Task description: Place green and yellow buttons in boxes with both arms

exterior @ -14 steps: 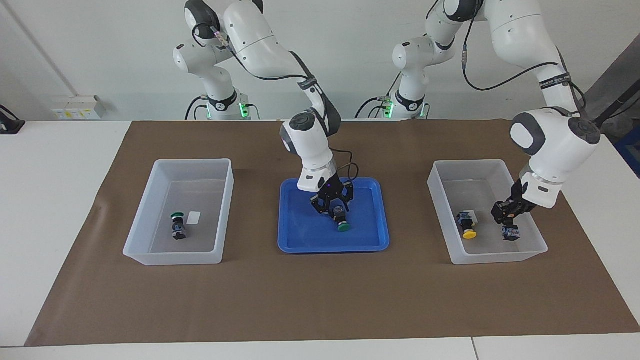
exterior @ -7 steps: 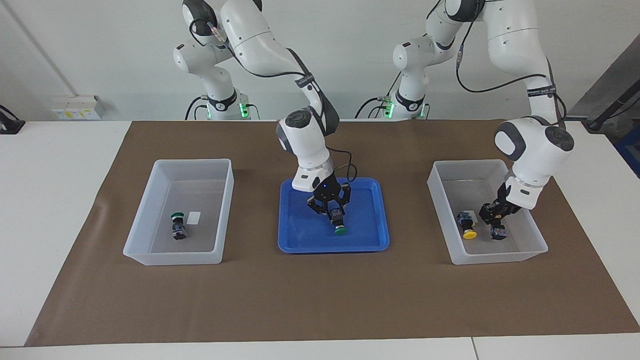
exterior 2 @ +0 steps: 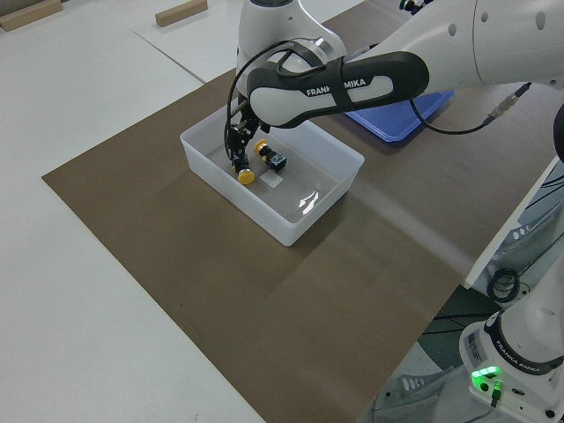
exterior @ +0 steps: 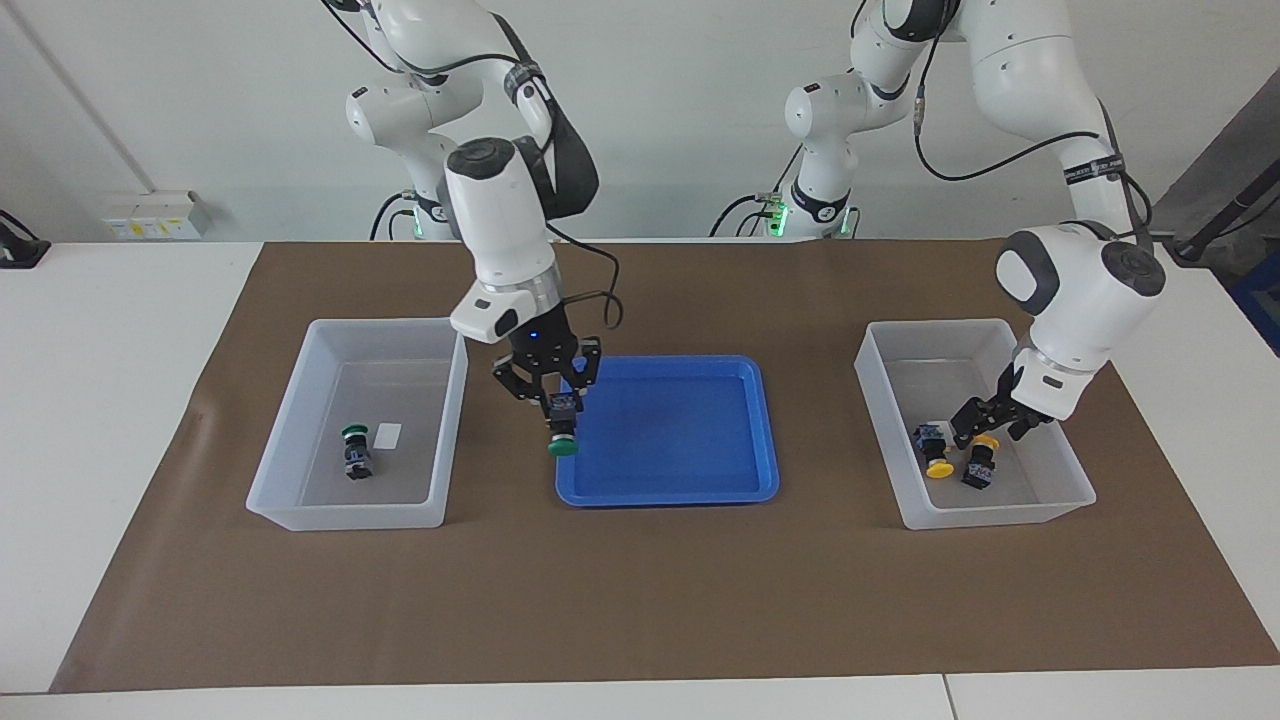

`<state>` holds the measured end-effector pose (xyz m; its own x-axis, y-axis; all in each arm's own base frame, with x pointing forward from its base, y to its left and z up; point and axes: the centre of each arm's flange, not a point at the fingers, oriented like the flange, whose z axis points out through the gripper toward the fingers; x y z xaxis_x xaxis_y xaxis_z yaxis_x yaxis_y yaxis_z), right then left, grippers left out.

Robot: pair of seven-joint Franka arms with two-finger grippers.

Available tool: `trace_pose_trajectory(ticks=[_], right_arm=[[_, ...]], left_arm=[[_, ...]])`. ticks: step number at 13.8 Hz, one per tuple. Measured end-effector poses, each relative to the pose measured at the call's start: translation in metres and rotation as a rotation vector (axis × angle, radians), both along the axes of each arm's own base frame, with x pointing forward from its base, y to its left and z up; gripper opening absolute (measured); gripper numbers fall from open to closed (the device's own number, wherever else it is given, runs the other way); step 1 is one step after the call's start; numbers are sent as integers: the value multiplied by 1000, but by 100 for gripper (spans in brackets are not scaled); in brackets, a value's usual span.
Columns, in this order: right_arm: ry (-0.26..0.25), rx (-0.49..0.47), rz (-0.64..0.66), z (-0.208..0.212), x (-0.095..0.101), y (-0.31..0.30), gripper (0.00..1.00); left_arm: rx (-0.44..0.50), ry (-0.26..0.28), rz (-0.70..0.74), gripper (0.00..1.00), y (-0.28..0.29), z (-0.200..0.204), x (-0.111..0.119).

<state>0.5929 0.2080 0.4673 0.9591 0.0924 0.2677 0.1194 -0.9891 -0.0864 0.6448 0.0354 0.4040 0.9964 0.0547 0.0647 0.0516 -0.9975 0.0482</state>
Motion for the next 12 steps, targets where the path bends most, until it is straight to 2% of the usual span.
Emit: trace_pose_trajectory(ticks=[2,4,7,9,12], right_arm=[[67,-42,36,18,-1,-65,42],[133,-64,70,19,-8,-130,42],[206,-70,66,-20,-26,-200,42],[229,-69,48,-52,-38,-213,42],[220,-76,38,-96,-52,-215,42]], left_arm=[[25,52,-26,100,-29,48,1],[43,99,-10,100,-74,79,-6],[76,176,-37,100,-130,102,-22],[85,209,-36,100,-130,120,-28],[92,212,-20,100,-120,160,-42]])
